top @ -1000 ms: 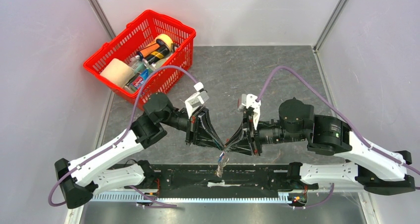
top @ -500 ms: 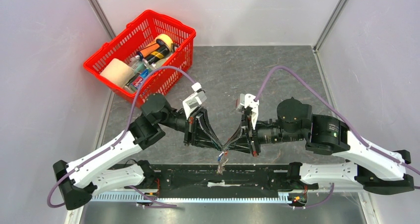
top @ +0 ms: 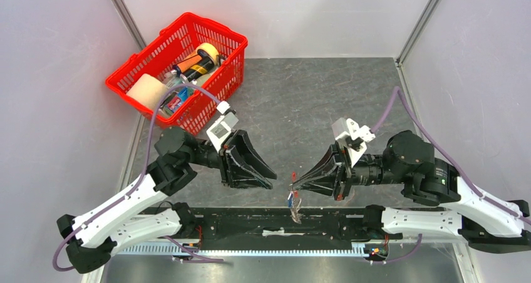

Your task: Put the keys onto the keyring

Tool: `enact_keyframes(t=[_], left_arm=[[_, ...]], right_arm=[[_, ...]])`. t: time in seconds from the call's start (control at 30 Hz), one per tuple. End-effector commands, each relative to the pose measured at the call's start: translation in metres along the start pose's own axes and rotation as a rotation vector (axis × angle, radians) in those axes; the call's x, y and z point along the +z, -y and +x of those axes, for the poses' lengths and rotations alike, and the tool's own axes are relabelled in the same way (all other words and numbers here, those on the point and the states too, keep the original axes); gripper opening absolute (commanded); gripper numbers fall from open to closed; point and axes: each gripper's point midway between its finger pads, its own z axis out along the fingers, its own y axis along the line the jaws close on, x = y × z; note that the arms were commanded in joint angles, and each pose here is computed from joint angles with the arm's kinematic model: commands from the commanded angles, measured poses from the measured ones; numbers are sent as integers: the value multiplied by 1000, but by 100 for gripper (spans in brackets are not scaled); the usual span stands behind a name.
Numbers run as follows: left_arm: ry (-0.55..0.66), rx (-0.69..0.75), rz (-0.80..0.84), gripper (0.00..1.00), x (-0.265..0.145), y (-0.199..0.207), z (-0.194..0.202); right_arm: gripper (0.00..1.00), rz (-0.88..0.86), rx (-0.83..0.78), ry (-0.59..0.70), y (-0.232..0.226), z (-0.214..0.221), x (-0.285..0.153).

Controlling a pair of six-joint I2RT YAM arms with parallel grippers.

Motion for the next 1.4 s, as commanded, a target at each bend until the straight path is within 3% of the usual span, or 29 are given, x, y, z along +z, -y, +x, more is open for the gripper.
enact_keyframes(t=[0.0,0.57,1.1,1.37], left_arm=[[48,-11,3,41,6,-3,-12],[109,17,17,42,4,6,-25],[113,13,-4,42,8,-3,-27],[117,10,-13,42,9,-7,-26]], right_arm=[[0,-80,-89,180,-16,-44,3],[0,-11,-148,680,3,-93,-13],[0,-29,-190,948,8,-108,-23],[0,-48,-246,1175,8,-112,-44]])
